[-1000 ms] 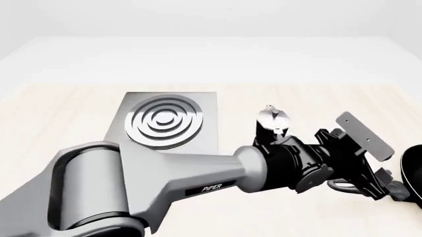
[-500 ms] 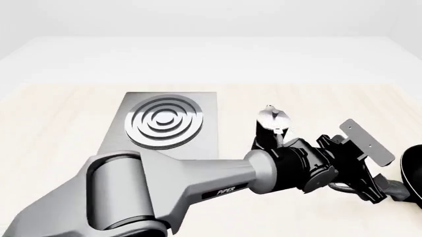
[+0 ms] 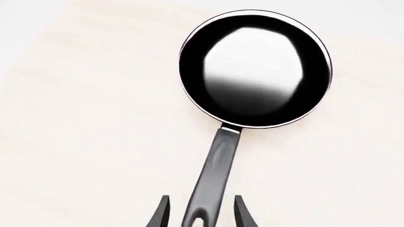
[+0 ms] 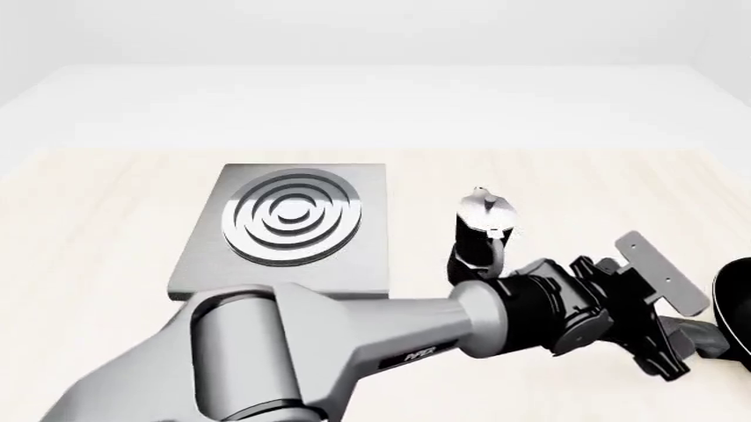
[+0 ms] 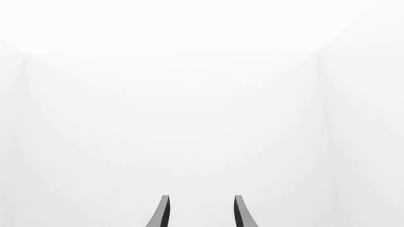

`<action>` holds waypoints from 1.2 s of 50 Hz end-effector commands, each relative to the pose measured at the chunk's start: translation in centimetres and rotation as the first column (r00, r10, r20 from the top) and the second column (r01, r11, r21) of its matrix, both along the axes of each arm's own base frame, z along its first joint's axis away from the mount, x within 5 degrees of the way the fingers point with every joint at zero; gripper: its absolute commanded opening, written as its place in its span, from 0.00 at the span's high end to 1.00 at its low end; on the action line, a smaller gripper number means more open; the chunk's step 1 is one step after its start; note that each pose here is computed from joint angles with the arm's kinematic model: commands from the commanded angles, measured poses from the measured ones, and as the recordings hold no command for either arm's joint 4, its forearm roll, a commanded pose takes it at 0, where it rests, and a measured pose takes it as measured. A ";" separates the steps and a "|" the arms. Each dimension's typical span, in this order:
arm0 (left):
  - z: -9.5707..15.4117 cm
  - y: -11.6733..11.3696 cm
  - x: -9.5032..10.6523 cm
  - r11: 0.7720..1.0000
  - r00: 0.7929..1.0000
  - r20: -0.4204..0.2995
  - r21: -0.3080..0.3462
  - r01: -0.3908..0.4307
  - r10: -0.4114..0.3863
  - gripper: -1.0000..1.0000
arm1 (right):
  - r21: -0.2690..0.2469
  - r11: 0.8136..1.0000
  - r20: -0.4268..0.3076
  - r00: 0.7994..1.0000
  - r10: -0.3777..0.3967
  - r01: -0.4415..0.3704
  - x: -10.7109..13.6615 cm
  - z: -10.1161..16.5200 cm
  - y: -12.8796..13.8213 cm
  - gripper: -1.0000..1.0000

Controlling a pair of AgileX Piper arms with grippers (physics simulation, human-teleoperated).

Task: Put the frying pan on the stove.

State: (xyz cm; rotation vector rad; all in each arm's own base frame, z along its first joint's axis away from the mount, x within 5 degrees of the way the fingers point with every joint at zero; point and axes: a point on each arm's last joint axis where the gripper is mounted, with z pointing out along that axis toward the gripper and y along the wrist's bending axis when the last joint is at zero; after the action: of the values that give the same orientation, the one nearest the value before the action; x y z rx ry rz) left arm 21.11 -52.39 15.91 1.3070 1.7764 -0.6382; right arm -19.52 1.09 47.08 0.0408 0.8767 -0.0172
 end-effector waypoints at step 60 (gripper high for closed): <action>-3.3 -1.9 0.9 0.991 1.000 -0.028 0.133 0.017 -0.013 1.00 | 0.003 1.000 0.012 1.000 0.010 -0.010 -0.8 0.1 -0.1 0.00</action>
State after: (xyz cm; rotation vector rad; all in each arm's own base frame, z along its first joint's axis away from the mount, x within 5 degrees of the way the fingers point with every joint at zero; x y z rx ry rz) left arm 21.43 -54.39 12.81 1.4102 1.8500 -0.5657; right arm -19.91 1.01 47.17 0.0404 0.8670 -0.0081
